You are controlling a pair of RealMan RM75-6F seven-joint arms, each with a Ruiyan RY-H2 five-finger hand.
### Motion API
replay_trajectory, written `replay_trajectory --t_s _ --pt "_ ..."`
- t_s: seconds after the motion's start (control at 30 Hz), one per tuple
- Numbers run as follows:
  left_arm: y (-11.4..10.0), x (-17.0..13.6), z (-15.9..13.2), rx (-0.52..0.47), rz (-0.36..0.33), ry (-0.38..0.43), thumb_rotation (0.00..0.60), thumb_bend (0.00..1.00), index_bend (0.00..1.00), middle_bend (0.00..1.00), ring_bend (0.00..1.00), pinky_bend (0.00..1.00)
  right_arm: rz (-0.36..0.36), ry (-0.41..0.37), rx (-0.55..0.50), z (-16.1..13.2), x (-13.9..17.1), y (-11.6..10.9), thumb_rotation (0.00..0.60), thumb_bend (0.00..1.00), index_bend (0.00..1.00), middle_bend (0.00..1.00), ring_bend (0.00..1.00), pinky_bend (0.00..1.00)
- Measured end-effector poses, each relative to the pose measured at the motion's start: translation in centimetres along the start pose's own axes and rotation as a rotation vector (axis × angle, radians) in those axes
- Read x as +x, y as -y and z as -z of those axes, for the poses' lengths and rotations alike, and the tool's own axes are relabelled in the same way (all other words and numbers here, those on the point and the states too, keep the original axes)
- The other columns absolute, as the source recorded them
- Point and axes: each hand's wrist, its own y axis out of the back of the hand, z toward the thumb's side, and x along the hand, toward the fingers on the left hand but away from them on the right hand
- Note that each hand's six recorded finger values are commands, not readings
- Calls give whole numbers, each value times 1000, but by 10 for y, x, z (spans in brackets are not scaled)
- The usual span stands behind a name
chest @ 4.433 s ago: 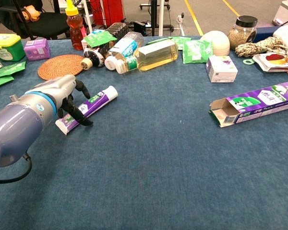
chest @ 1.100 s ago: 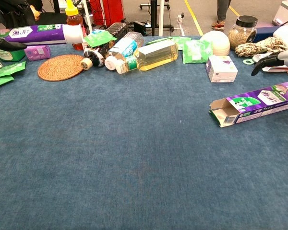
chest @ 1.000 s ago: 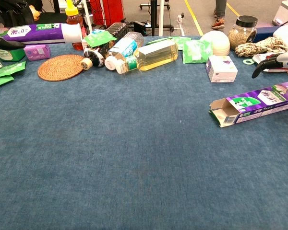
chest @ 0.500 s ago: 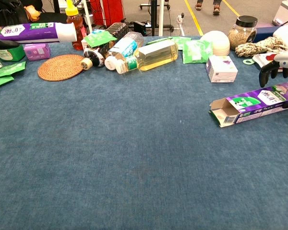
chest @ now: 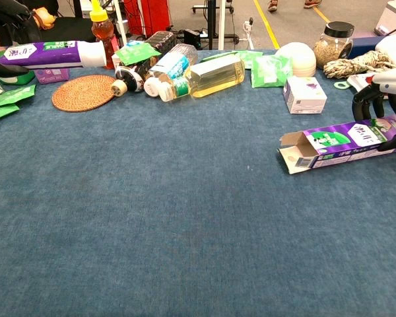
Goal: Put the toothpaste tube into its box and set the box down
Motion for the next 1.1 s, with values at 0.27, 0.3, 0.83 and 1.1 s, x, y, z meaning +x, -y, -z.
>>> replay_trajectory --t_s 0.27,0.3,0.83,1.1 --pt "0 -1 -6 8 1 31 600 348 520 443 463 674 17 -38 -98 -24 9 -10 600 230 495 558 539 588" --pt "1 -1 -7 8 4 37 600 348 521 443 463 674 21 -42 -103 -28 10 -12 600 230 495 561 541 590" --pt "30 4 -49 17 89 137 600 347 521 443 463 673 60 -48 -82 -108 8 -35 600 288 493 571 562 616" --pt "37 6 -65 26 110 153 600 347 521 443 463 672 94 -17 -57 -146 -2 -50 600 290 491 574 568 626"
